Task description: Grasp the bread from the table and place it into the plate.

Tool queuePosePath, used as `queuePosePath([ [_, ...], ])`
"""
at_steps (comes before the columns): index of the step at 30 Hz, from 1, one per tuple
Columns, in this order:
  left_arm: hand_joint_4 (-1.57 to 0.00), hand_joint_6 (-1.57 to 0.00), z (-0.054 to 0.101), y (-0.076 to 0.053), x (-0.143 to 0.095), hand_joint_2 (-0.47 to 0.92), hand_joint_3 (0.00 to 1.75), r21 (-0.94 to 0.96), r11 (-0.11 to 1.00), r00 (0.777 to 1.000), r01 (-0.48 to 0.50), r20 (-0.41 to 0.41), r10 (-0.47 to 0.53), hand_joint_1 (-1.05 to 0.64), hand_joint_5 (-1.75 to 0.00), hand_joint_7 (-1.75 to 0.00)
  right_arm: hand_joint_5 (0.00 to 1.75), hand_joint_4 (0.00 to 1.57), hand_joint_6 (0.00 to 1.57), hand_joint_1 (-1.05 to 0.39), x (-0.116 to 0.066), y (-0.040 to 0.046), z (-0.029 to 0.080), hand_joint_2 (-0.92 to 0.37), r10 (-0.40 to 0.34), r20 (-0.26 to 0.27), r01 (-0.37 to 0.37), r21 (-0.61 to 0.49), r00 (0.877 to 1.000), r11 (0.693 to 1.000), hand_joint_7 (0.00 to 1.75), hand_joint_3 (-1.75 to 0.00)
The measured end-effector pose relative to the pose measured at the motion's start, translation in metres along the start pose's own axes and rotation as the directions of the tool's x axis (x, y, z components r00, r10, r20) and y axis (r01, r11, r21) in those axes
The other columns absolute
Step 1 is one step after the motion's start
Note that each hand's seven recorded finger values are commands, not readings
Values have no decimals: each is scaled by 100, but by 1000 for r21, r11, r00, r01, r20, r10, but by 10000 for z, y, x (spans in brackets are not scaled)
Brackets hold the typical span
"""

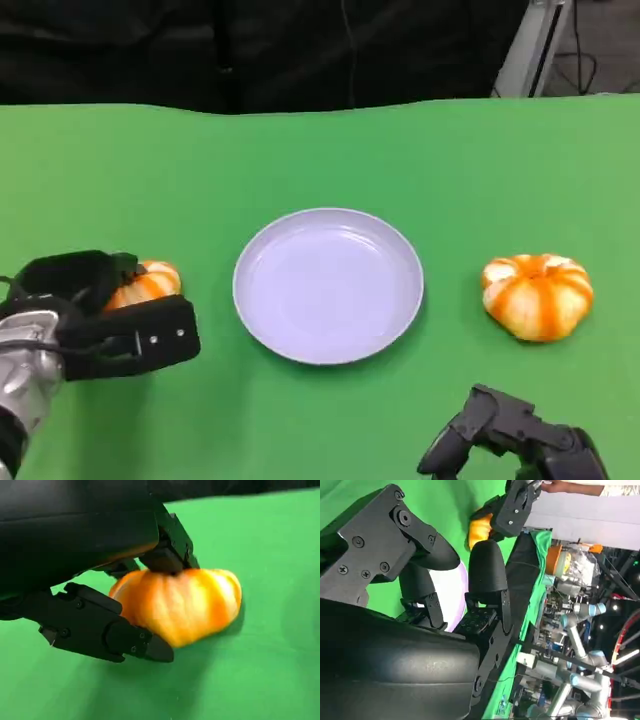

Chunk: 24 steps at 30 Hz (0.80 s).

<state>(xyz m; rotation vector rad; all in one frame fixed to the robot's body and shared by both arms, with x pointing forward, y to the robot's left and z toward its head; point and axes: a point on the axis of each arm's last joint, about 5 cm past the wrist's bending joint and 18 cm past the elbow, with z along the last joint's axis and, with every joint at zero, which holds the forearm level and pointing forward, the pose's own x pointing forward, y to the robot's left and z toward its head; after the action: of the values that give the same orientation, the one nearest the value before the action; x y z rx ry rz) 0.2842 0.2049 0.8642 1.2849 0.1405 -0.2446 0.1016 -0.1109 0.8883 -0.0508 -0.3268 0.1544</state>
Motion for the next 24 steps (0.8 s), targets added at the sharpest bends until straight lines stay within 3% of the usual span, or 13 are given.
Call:
queuePosePath([
  [3, -83, -65, 9, -10, -23, 91, 16, -32, 998, 997, -52, 58, 54, -18, -174, -170, 157, 75, 82, -7, 1, 1, 1, -29, 0, 1, 0, 1, 1000, 1000, 127, -136],
  [5, -87, -67, 44, 14, -25, 67, 70, -43, 994, 989, -98, 111, 102, -17, -175, -170, 157, 75, 82, -6, 2, 2, 2, -29, 0, 1, 0, 2, 1000, 1000, 127, -137],
  [8, -88, -67, 114, 92, -15, 58, 89, -65, 981, 963, -184, 186, 193, -17, -175, -170, 156, 76, 82, -6, 1, 1, 3, -29, -1, 1, 1, 1, 1000, 1000, 127, -137],
  [9, -90, -72, 123, 111, -13, 55, 97, -69, 978, 958, -199, 196, 208, -15, -175, -162, 157, 76, 82, -7, 1, 1, 3, -28, -1, 1, 1, 1, 1000, 1000, 127, -137],
  [11, -91, -75, 143, 146, -27, 53, 102, -73, 968, 943, -242, 218, 252, -14, -175, -157, 157, 76, 82, -7, -3, 1, 2, -28, -2, -1, 2, 1, 1000, 1000, 127, -137],
  [12, -93, -72, 162, 178, -31, 48, 111, -78, 959, 930, -273, 233, 284, -15, -175, -167, 157, 76, 82, -7, -4, 1, 1, -28, -2, -1, 2, 1, 1000, 1000, 127, -137],
  [17, -91, -70, 235, 340, -69, 37, 124, -103, 902, 855, -419, 289, 430, -15, -175, -174, 157, 76, 82, -8, -2, 5, 2, -29, -2, 0, 2, 3, 1000, 1000, 127, -135],
  [20, -90, -69, 326, 366, -105, 39, 128, -134, 882, 820, -451, 328, 469, -16, -175, -175, 157, 75, 82, -8, -4, 6, 3, -30, -2, -1, 2, 4, 1000, 1000, 126, -134],
  [24, -92, -70, 562, 415, -131, 36, 133, -206, 866, 769, -455, 399, 499, -17, -175, -175, 157, 75, 82, -9, -5, 1, 2, -30, -1, -2, 1, 1, 1000, 1000, 126, -133],
])
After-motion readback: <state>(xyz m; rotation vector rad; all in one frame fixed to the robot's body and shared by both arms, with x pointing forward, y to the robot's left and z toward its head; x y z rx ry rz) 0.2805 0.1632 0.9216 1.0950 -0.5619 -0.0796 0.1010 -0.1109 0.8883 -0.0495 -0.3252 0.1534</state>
